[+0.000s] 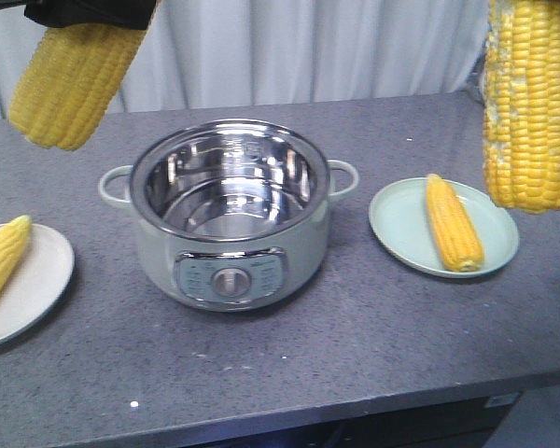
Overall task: Distribute corn equally
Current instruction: 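Turn the base toward the other counter holding both cobs aloft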
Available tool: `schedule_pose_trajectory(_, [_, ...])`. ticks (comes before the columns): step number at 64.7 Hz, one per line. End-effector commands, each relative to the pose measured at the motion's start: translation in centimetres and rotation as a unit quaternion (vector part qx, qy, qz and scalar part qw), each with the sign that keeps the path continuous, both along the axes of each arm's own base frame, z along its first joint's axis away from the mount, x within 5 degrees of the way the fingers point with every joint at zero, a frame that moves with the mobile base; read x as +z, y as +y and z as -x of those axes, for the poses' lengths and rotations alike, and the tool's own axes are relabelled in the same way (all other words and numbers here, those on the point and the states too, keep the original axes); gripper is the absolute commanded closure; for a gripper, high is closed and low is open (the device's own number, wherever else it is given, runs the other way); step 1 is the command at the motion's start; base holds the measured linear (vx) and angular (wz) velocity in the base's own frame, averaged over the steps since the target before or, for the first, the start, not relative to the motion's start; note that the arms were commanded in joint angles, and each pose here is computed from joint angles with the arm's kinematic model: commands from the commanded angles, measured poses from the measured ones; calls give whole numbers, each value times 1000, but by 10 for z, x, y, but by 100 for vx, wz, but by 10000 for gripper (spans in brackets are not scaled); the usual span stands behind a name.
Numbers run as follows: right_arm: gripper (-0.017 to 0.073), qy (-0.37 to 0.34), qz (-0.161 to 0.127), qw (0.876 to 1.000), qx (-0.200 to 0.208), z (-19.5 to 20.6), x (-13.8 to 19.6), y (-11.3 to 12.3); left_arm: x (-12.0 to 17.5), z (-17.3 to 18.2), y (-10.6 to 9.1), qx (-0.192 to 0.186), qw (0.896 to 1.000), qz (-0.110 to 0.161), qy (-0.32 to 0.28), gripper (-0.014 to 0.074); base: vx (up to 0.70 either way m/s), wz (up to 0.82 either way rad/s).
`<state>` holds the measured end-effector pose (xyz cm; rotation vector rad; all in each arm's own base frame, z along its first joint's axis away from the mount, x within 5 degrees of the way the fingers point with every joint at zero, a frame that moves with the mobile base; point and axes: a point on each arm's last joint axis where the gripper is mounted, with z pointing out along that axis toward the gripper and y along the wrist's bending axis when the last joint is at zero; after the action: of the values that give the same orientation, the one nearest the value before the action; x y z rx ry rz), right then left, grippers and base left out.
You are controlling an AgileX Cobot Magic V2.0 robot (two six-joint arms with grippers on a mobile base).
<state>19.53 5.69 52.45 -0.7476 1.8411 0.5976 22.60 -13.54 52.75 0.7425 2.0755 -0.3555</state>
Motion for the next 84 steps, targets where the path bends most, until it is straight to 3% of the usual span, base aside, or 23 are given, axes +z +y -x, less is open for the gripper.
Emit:
schedule_pose_trajectory(1, [564, -36, -24, 999, 1, 10, 14, 2, 17, 12, 6, 1, 999, 30, -33, 601, -1, -32])
schedule_pose_trajectory(84, [564, -36, -24, 999, 1, 10, 14, 2, 17, 12, 6, 1, 999, 30, -33, 601, -2, -33])
